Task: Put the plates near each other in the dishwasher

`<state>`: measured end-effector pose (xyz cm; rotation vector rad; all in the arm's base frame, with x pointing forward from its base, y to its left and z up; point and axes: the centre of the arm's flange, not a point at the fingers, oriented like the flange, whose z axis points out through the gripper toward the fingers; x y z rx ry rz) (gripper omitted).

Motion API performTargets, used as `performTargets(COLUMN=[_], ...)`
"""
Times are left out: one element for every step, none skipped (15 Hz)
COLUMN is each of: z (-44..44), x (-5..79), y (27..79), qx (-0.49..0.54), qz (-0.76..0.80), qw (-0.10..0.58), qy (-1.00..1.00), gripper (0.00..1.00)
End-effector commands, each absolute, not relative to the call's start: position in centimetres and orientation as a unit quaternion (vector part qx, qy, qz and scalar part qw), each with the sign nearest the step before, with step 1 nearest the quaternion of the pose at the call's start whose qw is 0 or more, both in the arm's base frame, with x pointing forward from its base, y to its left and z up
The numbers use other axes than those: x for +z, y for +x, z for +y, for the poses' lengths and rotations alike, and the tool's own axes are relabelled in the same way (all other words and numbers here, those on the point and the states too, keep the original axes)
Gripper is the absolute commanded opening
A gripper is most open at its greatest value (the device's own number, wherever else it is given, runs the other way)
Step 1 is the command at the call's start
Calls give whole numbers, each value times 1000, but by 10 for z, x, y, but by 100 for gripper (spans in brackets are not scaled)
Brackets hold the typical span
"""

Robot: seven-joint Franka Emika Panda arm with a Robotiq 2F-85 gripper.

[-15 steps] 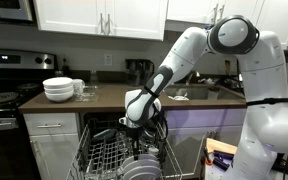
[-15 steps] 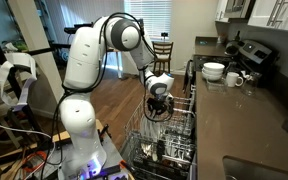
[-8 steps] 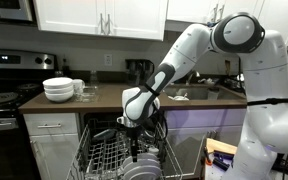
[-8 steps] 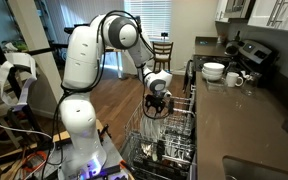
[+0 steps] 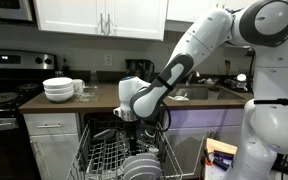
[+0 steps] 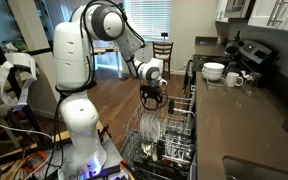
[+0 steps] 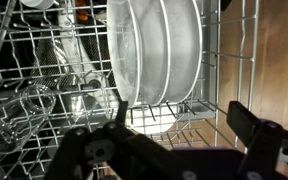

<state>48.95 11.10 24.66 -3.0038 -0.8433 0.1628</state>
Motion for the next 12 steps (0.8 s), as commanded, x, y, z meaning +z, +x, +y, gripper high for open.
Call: performTargets(z=[118,120,122,123,125,126,127,127,127,127,127,127], x=[278,284,290,295,300,305,308,311,303,306,309,310], y=[466,462,459,455,452,449,445,442,459,456,453,452], qx=[22,14,6,-1,-7,-13,-17,-21,-4,-7,-9,-10], qz=[-280,-284,-288,-292,-295,-298,-301,-303,-305,-306,-307,-307], qw=[-33,-40,-48,-52,-58,-62,-67,-70,-55,-57,-58,-59], qy=[-959,-958,-956,-955,-954,-952,-951,-950,-951,-950,-950,-950], gripper=[100,100,100,100,100,100,100,100,100,100,100,100])
